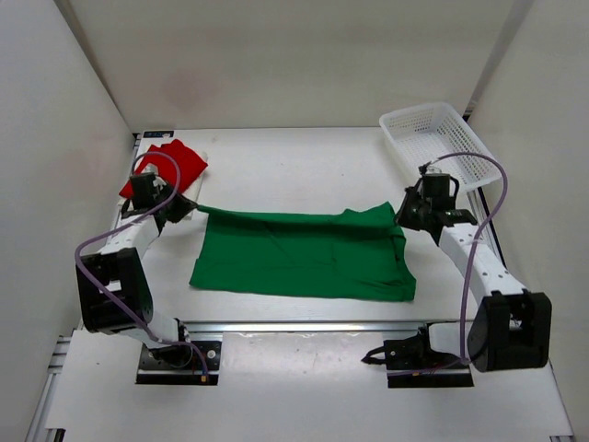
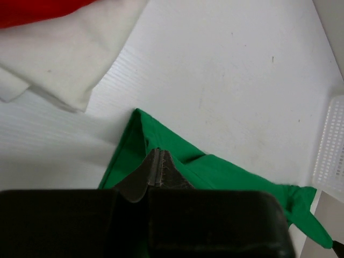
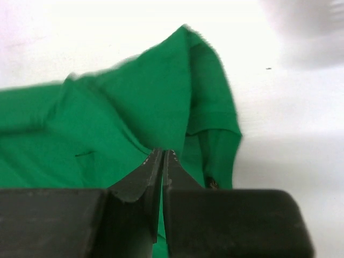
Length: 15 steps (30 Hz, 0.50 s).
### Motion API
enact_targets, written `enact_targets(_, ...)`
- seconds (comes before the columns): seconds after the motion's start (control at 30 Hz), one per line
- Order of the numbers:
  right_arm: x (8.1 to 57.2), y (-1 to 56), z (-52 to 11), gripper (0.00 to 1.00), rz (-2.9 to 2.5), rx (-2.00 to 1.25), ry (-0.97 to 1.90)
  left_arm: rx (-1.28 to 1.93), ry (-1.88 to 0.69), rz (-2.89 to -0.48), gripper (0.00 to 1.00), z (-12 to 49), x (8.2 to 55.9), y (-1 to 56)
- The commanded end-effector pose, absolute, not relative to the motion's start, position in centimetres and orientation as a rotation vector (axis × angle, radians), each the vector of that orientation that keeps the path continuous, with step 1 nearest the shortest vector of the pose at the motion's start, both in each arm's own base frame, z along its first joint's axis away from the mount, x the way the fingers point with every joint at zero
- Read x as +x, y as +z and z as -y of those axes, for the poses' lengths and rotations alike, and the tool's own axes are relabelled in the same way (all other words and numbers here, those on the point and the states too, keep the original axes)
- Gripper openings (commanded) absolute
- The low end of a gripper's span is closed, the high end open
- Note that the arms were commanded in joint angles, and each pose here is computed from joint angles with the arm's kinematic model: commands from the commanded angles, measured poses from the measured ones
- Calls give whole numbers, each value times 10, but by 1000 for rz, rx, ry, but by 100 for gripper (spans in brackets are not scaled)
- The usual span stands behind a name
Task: Fold and stack the t-shirts
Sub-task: Fold the other side of the tshirt into a rectangle
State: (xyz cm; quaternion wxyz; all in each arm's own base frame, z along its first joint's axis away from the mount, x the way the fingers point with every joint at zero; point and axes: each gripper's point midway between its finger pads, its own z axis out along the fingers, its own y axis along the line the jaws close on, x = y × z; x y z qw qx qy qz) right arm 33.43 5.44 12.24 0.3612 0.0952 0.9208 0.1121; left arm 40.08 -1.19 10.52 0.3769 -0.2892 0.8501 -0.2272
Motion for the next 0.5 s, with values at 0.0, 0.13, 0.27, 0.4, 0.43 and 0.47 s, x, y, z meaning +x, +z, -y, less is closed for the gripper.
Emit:
enact_targets(0.0, 337, 140, -45, 0, -2259, 283, 282, -691, -631, -2132, 0, 17, 393, 122)
enact_targets(0.13, 313, 138, -38, 0, -2227, 312, 278, -655, -643, -2175, 0, 28, 379, 114)
enact_targets(0.27, 281, 116, -43, 0, -2247, 328, 288, -722, -636, -2210, 0, 17, 362, 95)
enact_targets(0.4, 258, 103, -54, 0, -2231, 368, 325, -716, -644, -2227, 0, 25, 347, 87)
enact_targets(0.43, 256, 105, -55, 0, -2212, 377, 338, -729, -610, -2234, 0, 22, 341, 82)
enact_targets(0.47, 250, 96, -53, 0, -2216, 406, 345, -722, -593, -2236, 3, 24, 336, 80)
